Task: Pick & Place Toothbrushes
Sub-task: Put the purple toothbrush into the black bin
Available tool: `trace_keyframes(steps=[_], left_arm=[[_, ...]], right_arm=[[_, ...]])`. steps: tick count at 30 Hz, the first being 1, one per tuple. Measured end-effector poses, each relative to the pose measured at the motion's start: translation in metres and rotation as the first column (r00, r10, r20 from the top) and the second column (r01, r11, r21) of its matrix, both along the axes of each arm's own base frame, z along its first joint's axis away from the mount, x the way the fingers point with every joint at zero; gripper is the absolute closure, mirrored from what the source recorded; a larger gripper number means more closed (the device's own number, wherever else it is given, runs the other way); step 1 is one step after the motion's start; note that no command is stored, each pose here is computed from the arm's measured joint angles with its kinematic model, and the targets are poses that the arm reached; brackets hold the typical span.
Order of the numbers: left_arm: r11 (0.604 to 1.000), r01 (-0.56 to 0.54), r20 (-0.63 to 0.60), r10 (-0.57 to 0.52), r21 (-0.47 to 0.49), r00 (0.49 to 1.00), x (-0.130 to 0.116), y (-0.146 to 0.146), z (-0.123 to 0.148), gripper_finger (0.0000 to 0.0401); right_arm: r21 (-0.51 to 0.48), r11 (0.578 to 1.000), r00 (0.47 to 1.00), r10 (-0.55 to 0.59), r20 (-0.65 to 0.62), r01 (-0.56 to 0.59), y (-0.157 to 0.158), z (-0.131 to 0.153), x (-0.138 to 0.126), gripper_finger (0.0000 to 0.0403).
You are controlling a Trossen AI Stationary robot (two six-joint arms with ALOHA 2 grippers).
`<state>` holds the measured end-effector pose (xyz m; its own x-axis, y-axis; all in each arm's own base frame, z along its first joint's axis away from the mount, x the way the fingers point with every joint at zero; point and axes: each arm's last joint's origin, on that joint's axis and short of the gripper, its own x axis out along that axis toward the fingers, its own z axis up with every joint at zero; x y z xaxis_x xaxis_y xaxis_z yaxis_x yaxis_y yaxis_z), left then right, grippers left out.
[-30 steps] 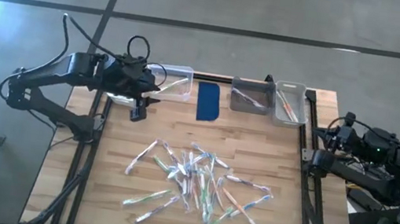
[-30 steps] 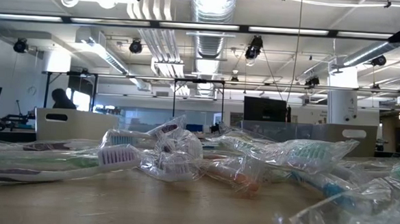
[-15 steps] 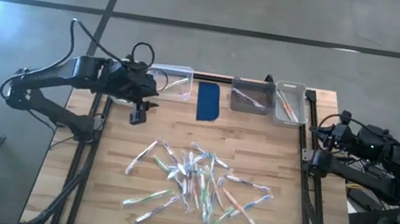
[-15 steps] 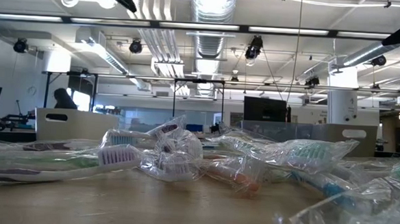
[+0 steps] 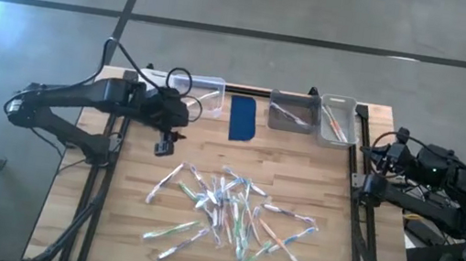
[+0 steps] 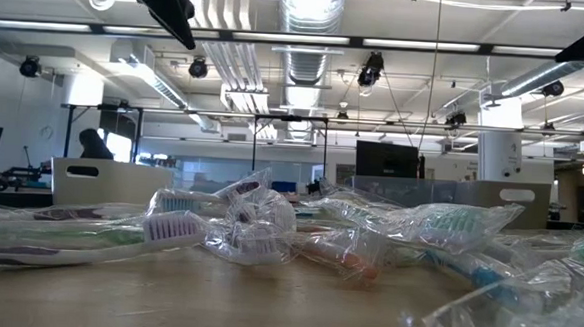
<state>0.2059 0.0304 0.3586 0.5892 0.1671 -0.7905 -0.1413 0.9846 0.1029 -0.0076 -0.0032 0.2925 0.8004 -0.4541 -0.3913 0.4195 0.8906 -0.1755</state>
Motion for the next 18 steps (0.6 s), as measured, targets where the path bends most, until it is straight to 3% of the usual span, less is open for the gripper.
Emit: trace_keyframes(steps=[6,11,18], left_arm=[[0.999,0.032,-0.089,-0.033,-0.007,0.995,-0.007,-0.001,-0.004,0.0227],[0.999,0.012,-0.091,-0.016,-0.045,0.996,-0.008,-0.002,-0.004,0.0227],[1.000,0.009,-0.083,-0.008,0.012,0.996,-0.007,0.000,-0.003,0.0227]], right_arm=[[-0.011,1.000,0.999,0.005,0.034,-0.004,-0.002,0.005,0.005,0.0394],[0.140,0.990,0.983,-0.041,0.178,0.016,-0.006,0.019,0.021,0.0394],[0.328,0.945,0.990,-0.035,0.139,-0.012,-0.019,0.029,0.070,0.0394]])
